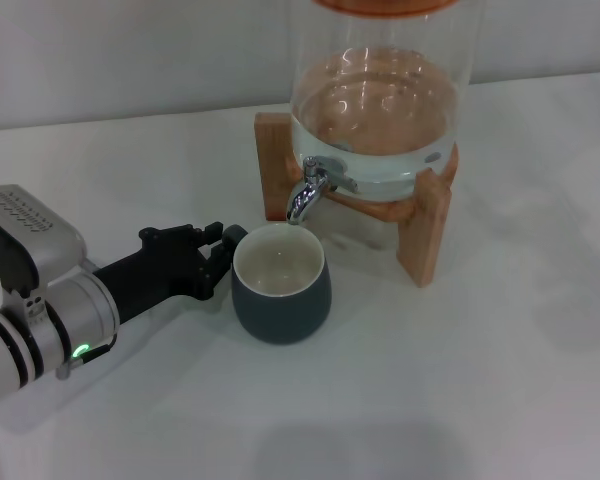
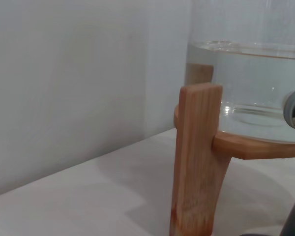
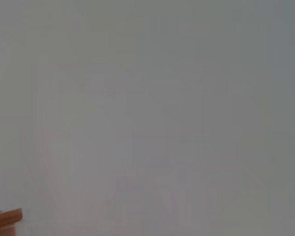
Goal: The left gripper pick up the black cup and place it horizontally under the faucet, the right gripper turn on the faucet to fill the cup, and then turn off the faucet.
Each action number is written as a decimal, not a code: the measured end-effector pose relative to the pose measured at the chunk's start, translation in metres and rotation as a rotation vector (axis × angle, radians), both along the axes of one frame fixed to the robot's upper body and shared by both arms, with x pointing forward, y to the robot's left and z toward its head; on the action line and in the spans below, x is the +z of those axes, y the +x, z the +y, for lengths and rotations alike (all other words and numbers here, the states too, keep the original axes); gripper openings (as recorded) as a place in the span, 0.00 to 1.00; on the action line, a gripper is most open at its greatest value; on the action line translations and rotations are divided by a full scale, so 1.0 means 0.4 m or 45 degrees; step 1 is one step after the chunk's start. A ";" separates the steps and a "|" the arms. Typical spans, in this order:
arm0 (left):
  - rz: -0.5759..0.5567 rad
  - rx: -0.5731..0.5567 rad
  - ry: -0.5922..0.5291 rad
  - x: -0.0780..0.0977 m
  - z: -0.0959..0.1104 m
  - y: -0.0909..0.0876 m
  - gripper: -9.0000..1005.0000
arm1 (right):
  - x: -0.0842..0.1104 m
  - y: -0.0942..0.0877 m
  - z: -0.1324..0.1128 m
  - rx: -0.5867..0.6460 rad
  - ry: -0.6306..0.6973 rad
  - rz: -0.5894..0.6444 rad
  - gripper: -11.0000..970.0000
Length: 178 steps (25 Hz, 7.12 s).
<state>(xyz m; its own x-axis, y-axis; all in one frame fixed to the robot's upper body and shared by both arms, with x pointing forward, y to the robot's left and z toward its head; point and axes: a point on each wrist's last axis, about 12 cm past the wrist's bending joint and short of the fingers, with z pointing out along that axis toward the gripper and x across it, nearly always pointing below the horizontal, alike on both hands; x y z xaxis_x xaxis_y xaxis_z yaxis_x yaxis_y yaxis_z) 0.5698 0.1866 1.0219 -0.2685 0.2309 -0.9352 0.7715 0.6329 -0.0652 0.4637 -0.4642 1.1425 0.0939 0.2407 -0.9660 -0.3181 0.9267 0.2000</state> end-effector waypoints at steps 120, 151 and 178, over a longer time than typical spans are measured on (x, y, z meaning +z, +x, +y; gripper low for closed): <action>-0.499 0.693 -0.762 0.100 0.365 -0.170 0.89 | 0.000 0.122 0.541 0.909 -0.335 0.379 0.78; -0.498 0.700 -0.763 0.096 0.372 -0.182 0.89 | 0.015 0.108 0.624 1.071 -0.402 0.335 0.78; -0.544 0.672 -0.782 0.107 0.389 -0.212 0.89 | 0.021 0.103 0.571 1.066 -0.378 0.334 0.78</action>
